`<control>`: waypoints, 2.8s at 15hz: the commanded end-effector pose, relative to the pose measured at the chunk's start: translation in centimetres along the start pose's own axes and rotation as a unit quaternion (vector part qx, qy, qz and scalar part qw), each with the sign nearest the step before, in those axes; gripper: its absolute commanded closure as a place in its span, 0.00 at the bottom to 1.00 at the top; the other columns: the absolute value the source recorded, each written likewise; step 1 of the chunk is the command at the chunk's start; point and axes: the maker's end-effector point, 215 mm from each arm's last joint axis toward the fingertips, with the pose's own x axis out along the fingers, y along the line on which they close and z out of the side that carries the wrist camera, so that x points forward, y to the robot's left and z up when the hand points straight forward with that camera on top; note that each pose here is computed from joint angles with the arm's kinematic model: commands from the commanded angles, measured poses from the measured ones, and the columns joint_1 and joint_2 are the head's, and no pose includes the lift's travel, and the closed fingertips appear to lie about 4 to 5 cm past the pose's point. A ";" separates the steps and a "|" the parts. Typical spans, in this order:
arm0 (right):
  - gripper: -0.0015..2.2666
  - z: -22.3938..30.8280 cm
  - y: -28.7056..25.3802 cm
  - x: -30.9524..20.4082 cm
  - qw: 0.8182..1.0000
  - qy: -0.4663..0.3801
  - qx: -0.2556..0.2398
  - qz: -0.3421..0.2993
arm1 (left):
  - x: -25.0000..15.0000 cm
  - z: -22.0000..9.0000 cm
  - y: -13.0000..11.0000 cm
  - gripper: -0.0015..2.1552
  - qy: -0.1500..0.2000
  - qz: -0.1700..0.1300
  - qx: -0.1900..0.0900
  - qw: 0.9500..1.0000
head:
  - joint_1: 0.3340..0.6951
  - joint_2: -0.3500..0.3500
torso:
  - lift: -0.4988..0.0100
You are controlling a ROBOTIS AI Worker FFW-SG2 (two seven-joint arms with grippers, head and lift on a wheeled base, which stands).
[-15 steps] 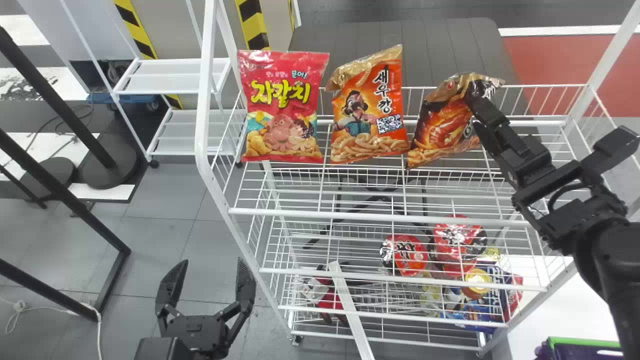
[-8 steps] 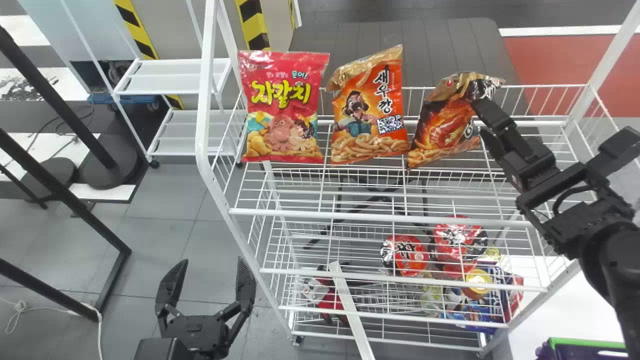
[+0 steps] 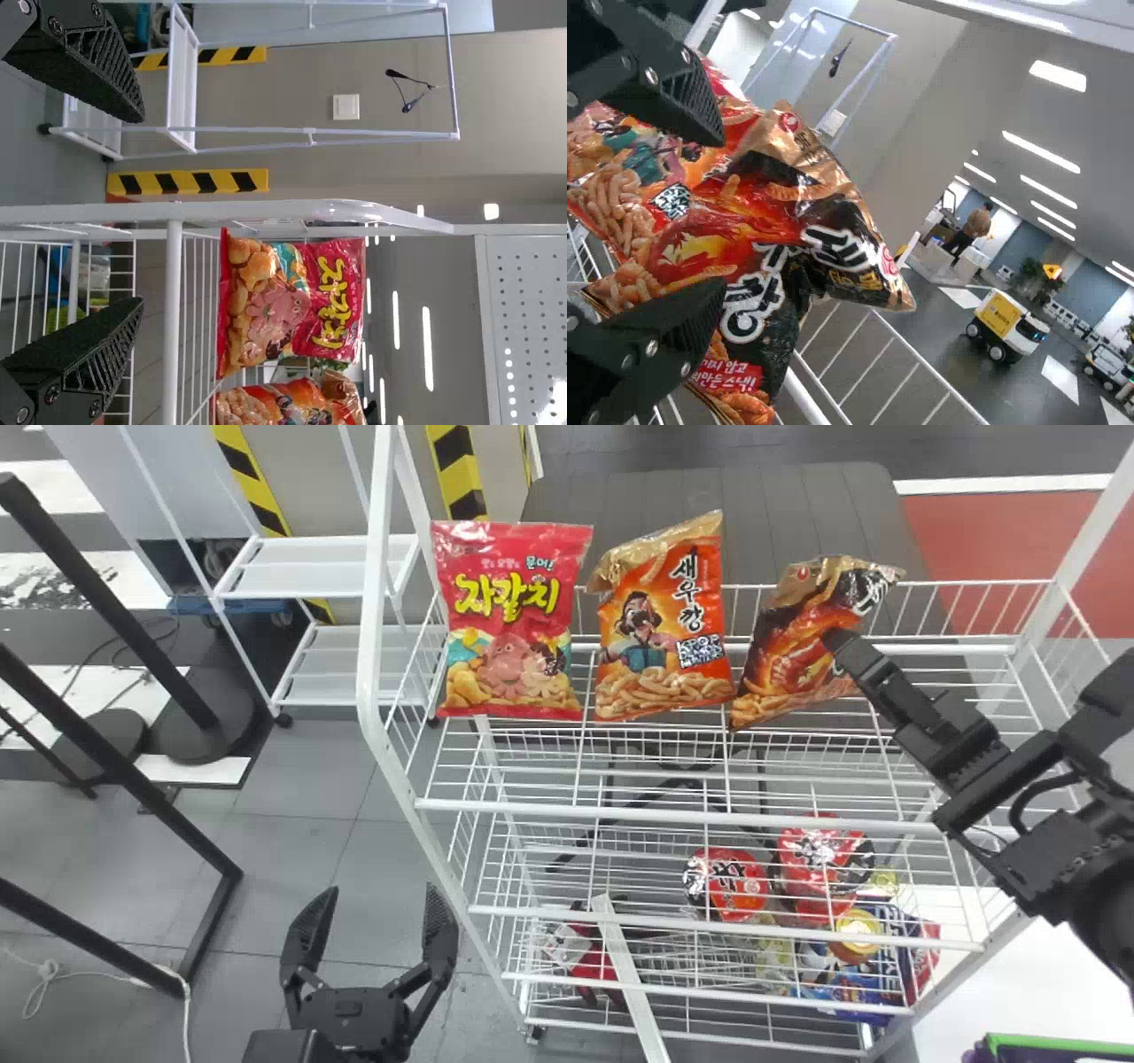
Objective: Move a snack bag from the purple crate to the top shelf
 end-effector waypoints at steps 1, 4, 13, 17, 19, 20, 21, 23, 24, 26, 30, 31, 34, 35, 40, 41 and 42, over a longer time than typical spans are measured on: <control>0.57 -0.4 0.4 -0.2 0.999 0.012 -0.050 -0.007 | 0.0 0.0 0.0 0.04 0.000 -0.001 0.000 1.000 | 1.00 0.73 | 0.98; 0.92 -1.5 0.5 0.6 0.992 0.027 -0.120 -0.028 | 0.0 0.1 0.0 0.04 -0.001 -0.001 0.000 1.000 | 1.00 0.74 | 0.98; 0.99 -2.1 2.2 3.9 0.978 0.045 -0.200 -0.034 | -0.2 0.3 0.0 0.04 -0.004 -0.001 0.000 1.000 | 1.00 0.79 | 0.98; 0.99 -2.5 1.9 5.6 0.976 0.056 -0.206 -0.035 | -0.2 0.2 0.3 0.04 -0.004 0.001 0.000 1.000 | 1.00 0.80 | 0.98; 0.99 -2.5 2.2 6.2 0.977 0.053 -0.206 -0.032 | -0.2 0.2 0.3 0.04 -0.004 0.001 0.000 1.000 | 1.00 0.81 | 0.98; 0.99 -2.5 2.2 6.2 0.977 0.051 -0.206 -0.032 | -0.2 0.2 0.3 0.04 -0.004 0.001 0.000 1.000 | 1.00 0.81 | 0.98; 0.99 -2.1 2.4 6.3 0.977 0.044 -0.208 -0.031 | -0.2 0.2 0.4 0.04 -0.004 0.002 0.000 1.000 | 1.00 0.82 | 0.98; 0.99 -1.8 2.5 6.4 0.977 0.040 -0.209 -0.031 | -0.1 0.2 0.4 0.04 -0.004 0.002 0.000 1.000 | 1.00 0.82 | 0.98; 0.99 -1.8 2.3 6.3 0.977 0.040 -0.209 -0.031 | -0.1 0.1 0.5 0.04 -0.004 0.002 0.001 1.000 | 1.00 0.82 | 0.98; 0.99 -2.0 2.0 5.8 0.977 0.041 -0.208 -0.034 | -0.1 0.1 0.5 0.04 -0.003 0.002 0.001 1.000 | 1.00 0.82 | 0.98; 0.99 -3.4 0.0 2.3 0.977 0.065 -0.190 -0.065 | -0.1 0.1 0.9 0.04 -0.005 0.006 -0.002 1.000 | 1.00 0.81 | 0.98; 0.99 -3.5 -0.1 1.4 0.978 0.068 -0.186 -0.066 | -0.1 0.2 0.9 0.04 -0.006 0.006 -0.003 1.000 | 1.00 0.81 | 0.98; 0.99 -4.1 -1.6 -2.0 0.978 0.081 -0.173 -0.082 | 0.0 0.1 0.8 0.04 -0.005 0.005 -0.002 1.000 | 1.00 0.80 | 0.98; 0.99 -4.0 -2.2 -3.1 0.979 0.085 -0.164 -0.089 | -0.1 -0.1 0.7 0.04 -0.003 0.004 -0.002 1.000 | 1.00 0.79 | 0.98; 0.99 -2.6 -4.6 -6.5 0.982 0.072 -0.137 -0.105 | -0.1 -0.2 0.6 0.04 -0.002 0.003 -0.002 1.000 | 1.00 0.72 | 0.98; 0.99 -2.7 -5.1 -6.9 0.982 0.077 -0.134 -0.111 | -0.1 -0.2 0.6 0.04 -0.002 0.003 -0.002 1.000 | 1.00 0.71 | 0.98; 0.99 -2.4 -5.2 -6.9 0.982 0.078 -0.135 -0.112 | -0.1 -0.2 0.6 0.04 -0.002 0.003 -0.002 1.000 | 1.00 0.70 | 0.98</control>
